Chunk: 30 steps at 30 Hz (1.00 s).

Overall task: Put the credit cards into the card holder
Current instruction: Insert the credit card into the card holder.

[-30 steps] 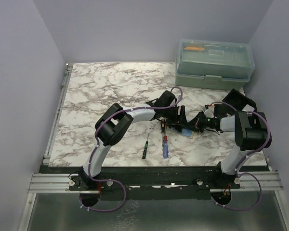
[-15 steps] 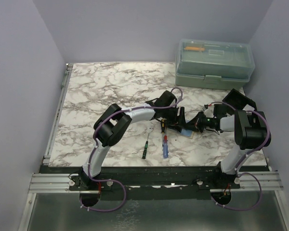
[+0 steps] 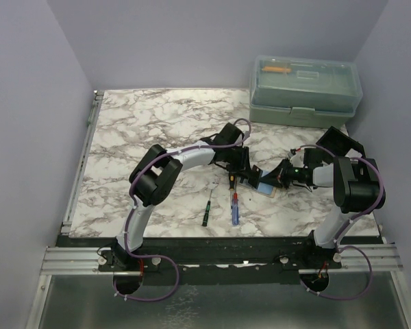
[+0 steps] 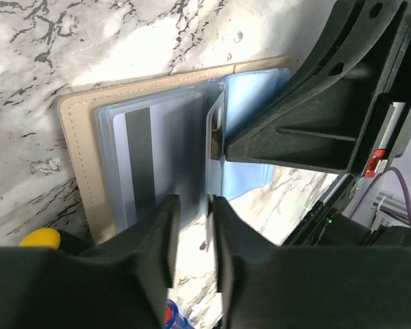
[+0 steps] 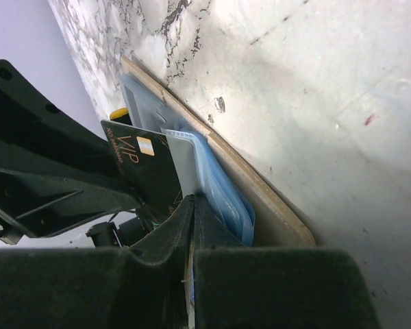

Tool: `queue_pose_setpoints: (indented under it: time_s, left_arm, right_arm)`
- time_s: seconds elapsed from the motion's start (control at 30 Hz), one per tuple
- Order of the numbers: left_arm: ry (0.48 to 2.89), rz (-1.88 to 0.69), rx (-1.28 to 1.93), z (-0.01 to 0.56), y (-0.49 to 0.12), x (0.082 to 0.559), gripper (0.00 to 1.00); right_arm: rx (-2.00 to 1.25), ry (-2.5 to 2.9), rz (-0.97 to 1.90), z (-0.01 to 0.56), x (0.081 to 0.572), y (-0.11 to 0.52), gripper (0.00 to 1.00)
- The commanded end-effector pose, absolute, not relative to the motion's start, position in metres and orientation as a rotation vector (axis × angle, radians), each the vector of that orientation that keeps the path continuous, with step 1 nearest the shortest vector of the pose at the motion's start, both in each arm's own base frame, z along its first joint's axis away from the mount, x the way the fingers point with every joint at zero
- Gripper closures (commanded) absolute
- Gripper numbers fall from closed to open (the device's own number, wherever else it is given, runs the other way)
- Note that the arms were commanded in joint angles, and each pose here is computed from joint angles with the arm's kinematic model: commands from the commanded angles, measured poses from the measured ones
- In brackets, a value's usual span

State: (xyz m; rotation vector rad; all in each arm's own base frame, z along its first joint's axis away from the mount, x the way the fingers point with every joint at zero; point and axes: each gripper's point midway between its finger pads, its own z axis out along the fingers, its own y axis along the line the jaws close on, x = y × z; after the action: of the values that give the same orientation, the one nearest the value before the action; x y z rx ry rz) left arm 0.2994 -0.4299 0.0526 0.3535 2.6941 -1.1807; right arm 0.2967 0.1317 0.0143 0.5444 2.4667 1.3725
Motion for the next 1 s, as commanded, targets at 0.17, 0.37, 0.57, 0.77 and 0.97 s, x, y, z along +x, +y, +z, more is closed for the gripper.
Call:
queue_pose_setpoints:
  time_s: [0.17,0.37,0.57,0.77,0.97]
  left_arm:
    - [2.693,-1.113,0.392,0.043,-0.43,0.306,0.94]
    - [2.717,-1.111,0.415,0.031,-0.429,0.3,1.0]
    - [2.738,-1.117,0.416,0.023,-0.428,0.297,1.0]
    - [2.748,-1.189,0.425,0.02,-0.435,0.291,1.0]
    - [2.767,-1.264,0.429,0.015,-0.446,0.282,1.0]
  right_arm:
    - [0.579,2.567,1.214,-0.004,0.286,0.121,0.92]
    - [0.612,2.623,0.936,0.013,0.292,0.095,0.73]
    - [0.647,2.67,0.714,0.018,0.283,0.07,0.69]
    - [0.609,2.678,0.762,0.007,0.279,0.076,0.78]
    - [0.613,2.682,0.79,-0.002,0.28,0.079,0.92]
